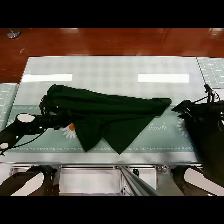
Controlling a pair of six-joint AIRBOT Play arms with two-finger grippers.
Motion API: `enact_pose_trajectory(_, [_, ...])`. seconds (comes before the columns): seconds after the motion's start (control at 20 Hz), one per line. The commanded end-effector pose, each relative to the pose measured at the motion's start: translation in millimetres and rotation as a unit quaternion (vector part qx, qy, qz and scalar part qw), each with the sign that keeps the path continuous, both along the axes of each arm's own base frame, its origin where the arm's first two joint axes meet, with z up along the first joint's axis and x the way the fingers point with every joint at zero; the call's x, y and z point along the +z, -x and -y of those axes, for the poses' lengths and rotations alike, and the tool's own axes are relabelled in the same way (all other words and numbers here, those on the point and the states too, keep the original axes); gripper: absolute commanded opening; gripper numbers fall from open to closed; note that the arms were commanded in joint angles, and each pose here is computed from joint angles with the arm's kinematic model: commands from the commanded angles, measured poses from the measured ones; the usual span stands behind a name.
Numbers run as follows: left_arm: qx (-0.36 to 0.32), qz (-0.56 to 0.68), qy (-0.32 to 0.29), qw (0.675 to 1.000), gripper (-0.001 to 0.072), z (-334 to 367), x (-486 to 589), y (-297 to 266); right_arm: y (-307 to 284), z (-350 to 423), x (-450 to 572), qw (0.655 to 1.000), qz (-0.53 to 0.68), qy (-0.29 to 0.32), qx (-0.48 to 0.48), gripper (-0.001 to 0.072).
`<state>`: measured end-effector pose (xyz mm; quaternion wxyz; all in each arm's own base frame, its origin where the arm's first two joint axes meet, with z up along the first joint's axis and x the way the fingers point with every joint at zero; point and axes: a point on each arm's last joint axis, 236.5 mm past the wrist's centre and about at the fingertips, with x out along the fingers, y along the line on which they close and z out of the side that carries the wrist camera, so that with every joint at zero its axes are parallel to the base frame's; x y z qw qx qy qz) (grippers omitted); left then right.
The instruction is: Fold the shirts.
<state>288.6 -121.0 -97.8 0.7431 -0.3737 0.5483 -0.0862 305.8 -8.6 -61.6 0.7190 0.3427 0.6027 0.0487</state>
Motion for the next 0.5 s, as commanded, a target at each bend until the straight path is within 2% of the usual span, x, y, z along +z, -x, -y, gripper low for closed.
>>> enact_pose_trajectory(0.0, [-0.018,0.014,0.010,1.000,0.0018,11,11,-8,-12,-8,-5,1.000,0.005,0.006,-0.006,0.0619])
enact_pose_trajectory(0.2, [-0.050,0.039,0.025,0.998,0.0018,22,37,-20,-48,-27,-4,0.999,0.035,-0.011,-0.025,0.0619])
enact_pose_trajectory(0.45, [-0.059,0.054,0.030,0.996,0.0018,25,51,-29,-65,-63,-30,1.000,-0.006,-0.025,0.003,0.0618])
